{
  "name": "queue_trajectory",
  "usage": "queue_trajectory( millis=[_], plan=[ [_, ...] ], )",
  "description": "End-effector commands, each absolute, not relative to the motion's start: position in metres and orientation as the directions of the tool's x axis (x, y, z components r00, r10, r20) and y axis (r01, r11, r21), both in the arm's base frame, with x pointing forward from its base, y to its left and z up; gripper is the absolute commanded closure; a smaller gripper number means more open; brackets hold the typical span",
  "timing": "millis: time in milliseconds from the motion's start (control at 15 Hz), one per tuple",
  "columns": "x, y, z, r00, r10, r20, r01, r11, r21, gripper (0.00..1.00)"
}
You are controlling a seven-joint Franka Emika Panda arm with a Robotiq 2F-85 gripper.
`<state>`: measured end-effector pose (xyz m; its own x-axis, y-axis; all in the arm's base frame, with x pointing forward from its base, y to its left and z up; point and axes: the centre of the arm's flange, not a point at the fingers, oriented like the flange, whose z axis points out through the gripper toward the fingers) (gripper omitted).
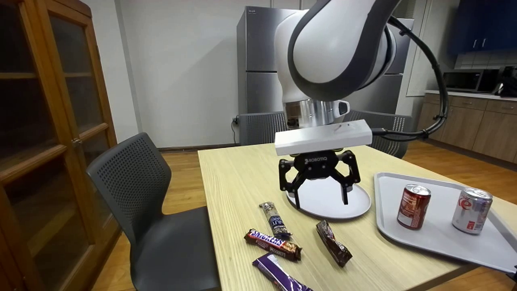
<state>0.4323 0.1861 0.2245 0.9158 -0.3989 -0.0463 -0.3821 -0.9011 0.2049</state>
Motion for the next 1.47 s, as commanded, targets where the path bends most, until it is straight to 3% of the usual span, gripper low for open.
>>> queue_trajectory(
  millis=[0, 1000, 1400],
  plan=[
    [0.434, 0.158, 0.243, 0.843, -0.535, -0.049, -0.516, -0.832, 0.205, 0.00],
    [0.423, 0.035, 0.264, 0.541, -0.841, 0.022, -0.820, -0.521, 0.236, 0.00],
    [0.431, 0.021, 0.254, 0.526, -0.851, 0.001, -0.828, -0.511, 0.230, 0.00]
  ],
)
